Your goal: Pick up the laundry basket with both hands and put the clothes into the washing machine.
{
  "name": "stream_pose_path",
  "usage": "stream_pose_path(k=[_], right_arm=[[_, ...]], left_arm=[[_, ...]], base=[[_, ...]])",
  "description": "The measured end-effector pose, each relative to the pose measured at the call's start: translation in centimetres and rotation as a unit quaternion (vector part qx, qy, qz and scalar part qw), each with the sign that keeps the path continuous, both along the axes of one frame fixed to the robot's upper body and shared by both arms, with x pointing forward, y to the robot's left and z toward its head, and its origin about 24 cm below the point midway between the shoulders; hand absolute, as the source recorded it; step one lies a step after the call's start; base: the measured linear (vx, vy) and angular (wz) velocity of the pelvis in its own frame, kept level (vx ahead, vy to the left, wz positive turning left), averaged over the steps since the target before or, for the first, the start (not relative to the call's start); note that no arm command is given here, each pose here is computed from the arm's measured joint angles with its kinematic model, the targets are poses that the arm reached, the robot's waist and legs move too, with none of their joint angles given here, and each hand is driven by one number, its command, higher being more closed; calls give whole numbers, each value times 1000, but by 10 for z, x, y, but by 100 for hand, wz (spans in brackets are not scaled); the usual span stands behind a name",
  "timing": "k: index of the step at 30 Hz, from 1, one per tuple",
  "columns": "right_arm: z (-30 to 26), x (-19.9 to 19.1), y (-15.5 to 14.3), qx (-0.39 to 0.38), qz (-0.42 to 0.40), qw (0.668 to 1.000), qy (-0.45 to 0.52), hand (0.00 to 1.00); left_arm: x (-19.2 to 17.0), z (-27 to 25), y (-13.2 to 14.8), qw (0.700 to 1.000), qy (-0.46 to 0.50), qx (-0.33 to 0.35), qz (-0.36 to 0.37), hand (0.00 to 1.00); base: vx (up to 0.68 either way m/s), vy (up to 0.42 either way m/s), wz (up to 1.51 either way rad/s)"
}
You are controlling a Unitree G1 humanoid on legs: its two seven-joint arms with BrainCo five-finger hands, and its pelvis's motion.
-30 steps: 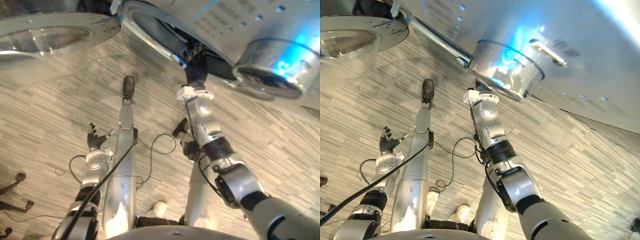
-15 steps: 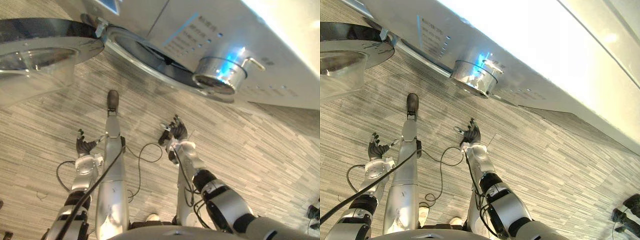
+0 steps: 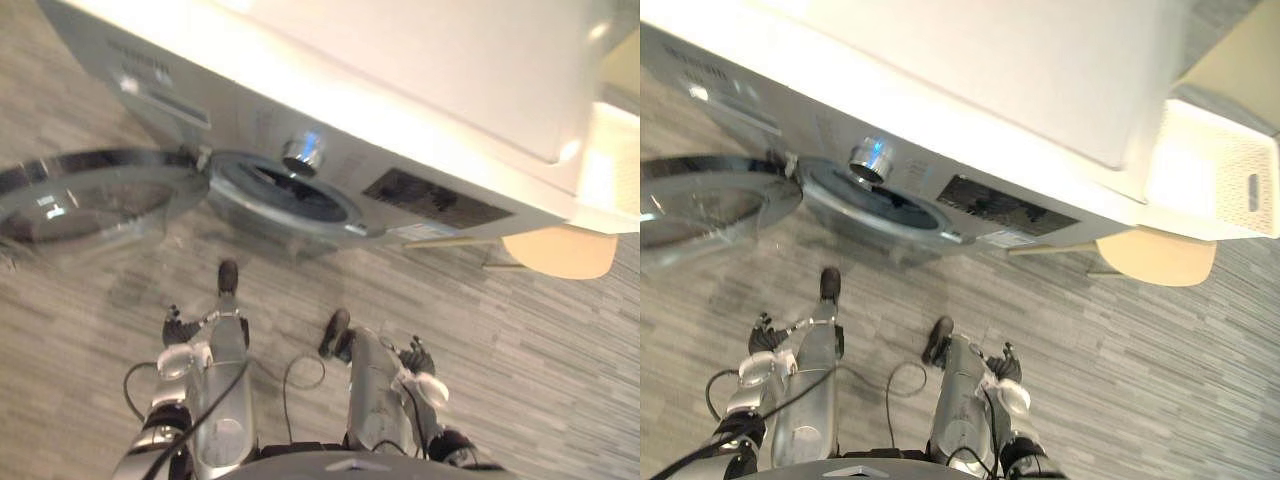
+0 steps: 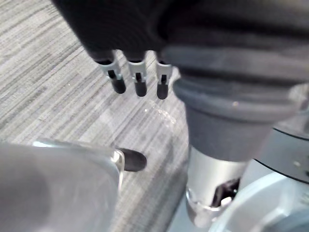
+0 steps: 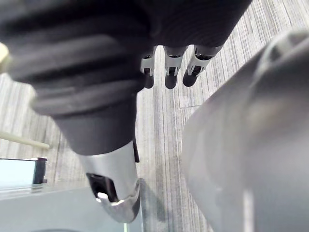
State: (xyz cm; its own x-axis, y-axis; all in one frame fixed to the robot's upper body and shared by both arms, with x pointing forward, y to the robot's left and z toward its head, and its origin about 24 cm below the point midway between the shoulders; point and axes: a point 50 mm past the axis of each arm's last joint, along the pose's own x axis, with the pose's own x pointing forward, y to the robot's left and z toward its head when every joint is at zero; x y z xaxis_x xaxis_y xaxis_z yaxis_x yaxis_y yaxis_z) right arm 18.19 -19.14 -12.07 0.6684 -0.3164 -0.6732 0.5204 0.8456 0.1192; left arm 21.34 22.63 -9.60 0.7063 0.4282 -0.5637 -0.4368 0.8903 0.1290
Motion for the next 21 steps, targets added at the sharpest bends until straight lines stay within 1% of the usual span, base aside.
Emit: stream_pose_path(k=[3, 5, 7, 8, 9, 11, 13, 17, 21], right_arm=[[-13, -26, 2, 9, -12, 999, 41, 0], [-16, -35, 1, 13, -20, 998, 51, 0], [-23, -57, -3, 15, -26, 997, 78, 0], [-25, -61, -3, 15, -28, 996, 86, 0], [-27, -69, -10, 11, -33, 995, 96, 0], [-31, -82, -16, 7, -43, 992, 117, 0], [-34, -90, -20, 8, -55, 989, 136, 0], [-38, -95, -21, 14, -63, 985, 159, 0], [-39, -92, -23, 0, -39, 984, 173, 0]], left_arm=[[-21, -18, -10, 998, 48, -17, -24, 0], [-30, -25, -14, 997, 66, -24, -30, 0], [-50, -39, -32, 993, 102, -50, -44, 0], [-53, -42, -38, 991, 110, -54, -53, 0], [-62, -47, -49, 987, 127, -60, -74, 0], [-75, -54, -55, 982, 152, -66, -91, 0], [-82, -58, -59, 977, 171, -61, -113, 0], [-85, -59, -59, 972, 180, -50, -141, 0], [-92, -60, -53, 970, 188, -46, -146, 0]], base=[[11, -64, -44], [-1, -65, -35], [86, -42, -31], [173, -13, -44], [151, 5, -46], [117, 35, -45], [106, 45, -34], [96, 32, -3], [127, -10, 23]])
